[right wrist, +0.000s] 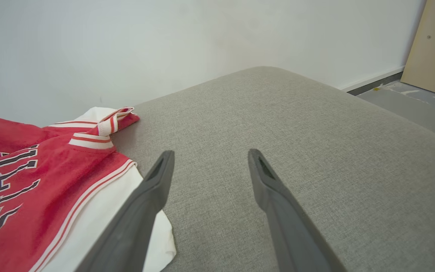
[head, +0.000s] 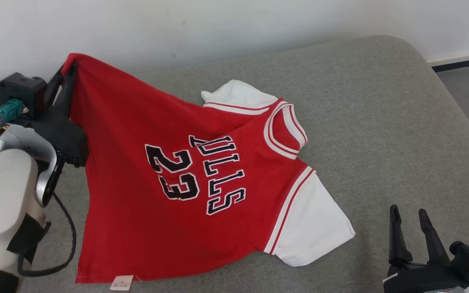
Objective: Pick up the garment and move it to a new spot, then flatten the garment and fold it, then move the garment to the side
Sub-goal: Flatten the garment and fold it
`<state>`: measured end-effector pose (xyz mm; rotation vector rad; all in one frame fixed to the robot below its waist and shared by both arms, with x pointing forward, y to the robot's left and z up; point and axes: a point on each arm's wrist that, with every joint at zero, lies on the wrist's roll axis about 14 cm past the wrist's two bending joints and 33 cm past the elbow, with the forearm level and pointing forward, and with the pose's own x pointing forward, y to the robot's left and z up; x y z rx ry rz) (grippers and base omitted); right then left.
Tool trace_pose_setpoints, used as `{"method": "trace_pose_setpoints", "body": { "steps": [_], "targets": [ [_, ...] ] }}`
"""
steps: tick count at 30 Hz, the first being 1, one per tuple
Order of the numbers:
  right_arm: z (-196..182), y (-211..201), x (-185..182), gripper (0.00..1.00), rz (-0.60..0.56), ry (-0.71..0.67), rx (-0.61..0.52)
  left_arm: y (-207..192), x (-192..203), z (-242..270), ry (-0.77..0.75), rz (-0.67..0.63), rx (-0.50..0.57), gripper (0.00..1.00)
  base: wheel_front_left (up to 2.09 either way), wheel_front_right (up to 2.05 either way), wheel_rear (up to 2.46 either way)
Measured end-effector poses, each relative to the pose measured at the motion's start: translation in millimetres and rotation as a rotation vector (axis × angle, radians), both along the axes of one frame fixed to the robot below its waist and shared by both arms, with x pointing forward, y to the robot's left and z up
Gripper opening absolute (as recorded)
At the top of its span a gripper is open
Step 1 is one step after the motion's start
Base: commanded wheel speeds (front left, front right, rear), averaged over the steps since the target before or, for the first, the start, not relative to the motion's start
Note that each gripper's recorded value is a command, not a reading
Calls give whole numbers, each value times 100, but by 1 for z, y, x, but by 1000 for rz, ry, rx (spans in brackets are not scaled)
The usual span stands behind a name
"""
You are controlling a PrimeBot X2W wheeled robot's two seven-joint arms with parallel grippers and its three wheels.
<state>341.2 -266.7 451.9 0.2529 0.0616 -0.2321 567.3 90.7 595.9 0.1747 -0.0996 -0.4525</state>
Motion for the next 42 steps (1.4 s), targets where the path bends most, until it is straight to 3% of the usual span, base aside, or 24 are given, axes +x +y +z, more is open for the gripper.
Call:
{"method": "trace_pose_setpoints", "body": {
  "steps": [2,4,14,17,33,42],
  "targets": [
    [0,-2,-1,100,-7,2,-1,0,3,-3,7,8,-7,0,0,0,0],
    [-1,-3,-2,100,-10,4,-2,3,4,-11,29,17,-3,100,0,0,0],
    [8,8,2,100,23,-27,-2,28,-14,-28,13,85,-47,100,0,0,0],
    [15,16,5,100,48,-51,-3,39,-26,-21,-23,128,-108,100,0,0,0],
    [26,65,19,100,220,-88,-13,94,-158,-46,-52,345,-245,100,0,0,0],
    [33,86,26,100,293,-111,-21,101,-193,-49,-54,393,-297,100,0,0,0]
  ]
}}
